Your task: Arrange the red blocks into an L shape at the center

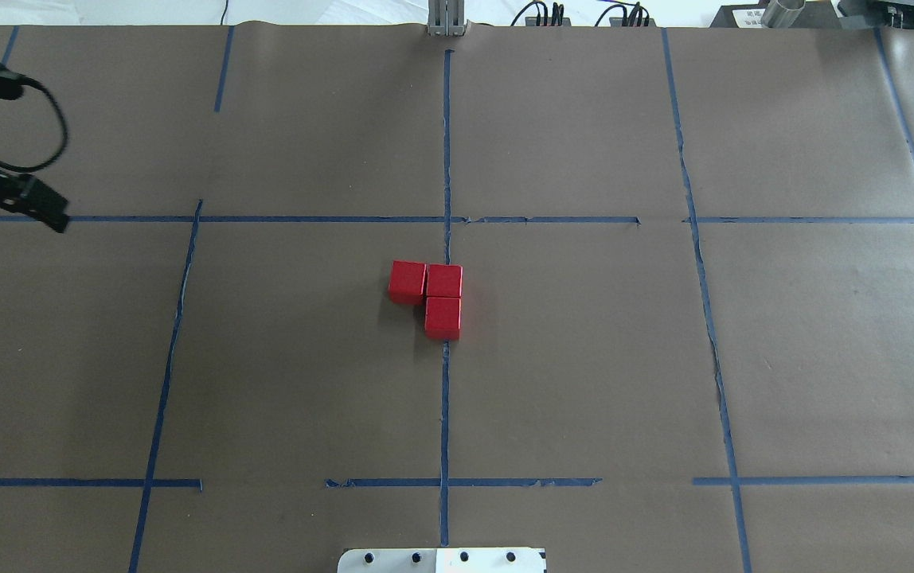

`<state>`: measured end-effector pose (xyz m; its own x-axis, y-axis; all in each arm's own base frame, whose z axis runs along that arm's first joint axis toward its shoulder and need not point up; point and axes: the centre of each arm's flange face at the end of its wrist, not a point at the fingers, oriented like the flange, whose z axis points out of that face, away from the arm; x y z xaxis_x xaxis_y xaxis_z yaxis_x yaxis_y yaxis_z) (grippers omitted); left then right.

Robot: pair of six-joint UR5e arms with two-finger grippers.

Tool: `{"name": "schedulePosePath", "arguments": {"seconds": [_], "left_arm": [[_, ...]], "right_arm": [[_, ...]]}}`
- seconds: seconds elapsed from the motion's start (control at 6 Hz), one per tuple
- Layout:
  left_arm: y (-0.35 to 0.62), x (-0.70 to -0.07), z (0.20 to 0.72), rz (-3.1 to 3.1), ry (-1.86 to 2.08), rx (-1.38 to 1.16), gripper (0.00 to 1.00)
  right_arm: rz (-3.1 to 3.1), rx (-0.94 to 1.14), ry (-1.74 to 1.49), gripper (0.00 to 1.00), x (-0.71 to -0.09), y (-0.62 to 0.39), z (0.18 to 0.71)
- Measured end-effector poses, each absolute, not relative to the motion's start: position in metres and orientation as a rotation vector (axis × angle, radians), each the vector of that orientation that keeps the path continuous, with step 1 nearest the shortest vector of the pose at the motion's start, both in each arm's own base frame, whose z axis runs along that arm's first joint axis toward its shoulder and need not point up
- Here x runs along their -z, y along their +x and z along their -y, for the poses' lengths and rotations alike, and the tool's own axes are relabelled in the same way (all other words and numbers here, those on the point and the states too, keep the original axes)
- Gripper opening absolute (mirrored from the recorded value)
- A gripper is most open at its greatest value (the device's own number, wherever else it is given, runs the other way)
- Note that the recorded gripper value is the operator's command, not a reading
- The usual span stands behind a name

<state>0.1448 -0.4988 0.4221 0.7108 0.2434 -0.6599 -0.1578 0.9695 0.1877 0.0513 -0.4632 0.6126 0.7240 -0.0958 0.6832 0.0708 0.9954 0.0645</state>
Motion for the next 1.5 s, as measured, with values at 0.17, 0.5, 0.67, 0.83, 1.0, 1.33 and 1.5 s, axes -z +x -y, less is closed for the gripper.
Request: {"name": "schedulePosePath", "arguments": {"seconds": [0.17,0.5,0.67,0.83,1.0,1.33,1.5], "left_arm": [[0.065,-0.487,0.492,-0.761,0.111,-0.253,1.00],[-0.026,-0.581,0.452,-0.811,0.063,-0.198,1.00],[-0.037,-0.600,0.437,-0.815,0.043,-0.176,1.00],[-0.041,-0.609,0.431,-0.817,0.030,-0.164,1.00],[-0.042,-0.612,0.429,-0.817,0.024,-0.156,1.00],[-0.043,-0.610,0.429,-0.811,0.032,-0.154,1.00],[-0.045,-0.609,0.428,-0.793,0.036,-0.156,1.00]], "right_arm": [[0.755,0.091,0.035,1.00,-0.613,0.051,0.463],[0.756,0.091,0.036,1.00,-0.614,0.051,0.463],[0.757,0.091,0.036,1.00,-0.614,0.051,0.463],[0.758,0.091,0.036,1.00,-0.614,0.051,0.463],[0.759,0.091,0.036,1.00,-0.614,0.051,0.463],[0.759,0.092,0.036,1.00,-0.613,0.051,0.463],[0.759,0.092,0.037,1.00,-0.613,0.051,0.463]]}}
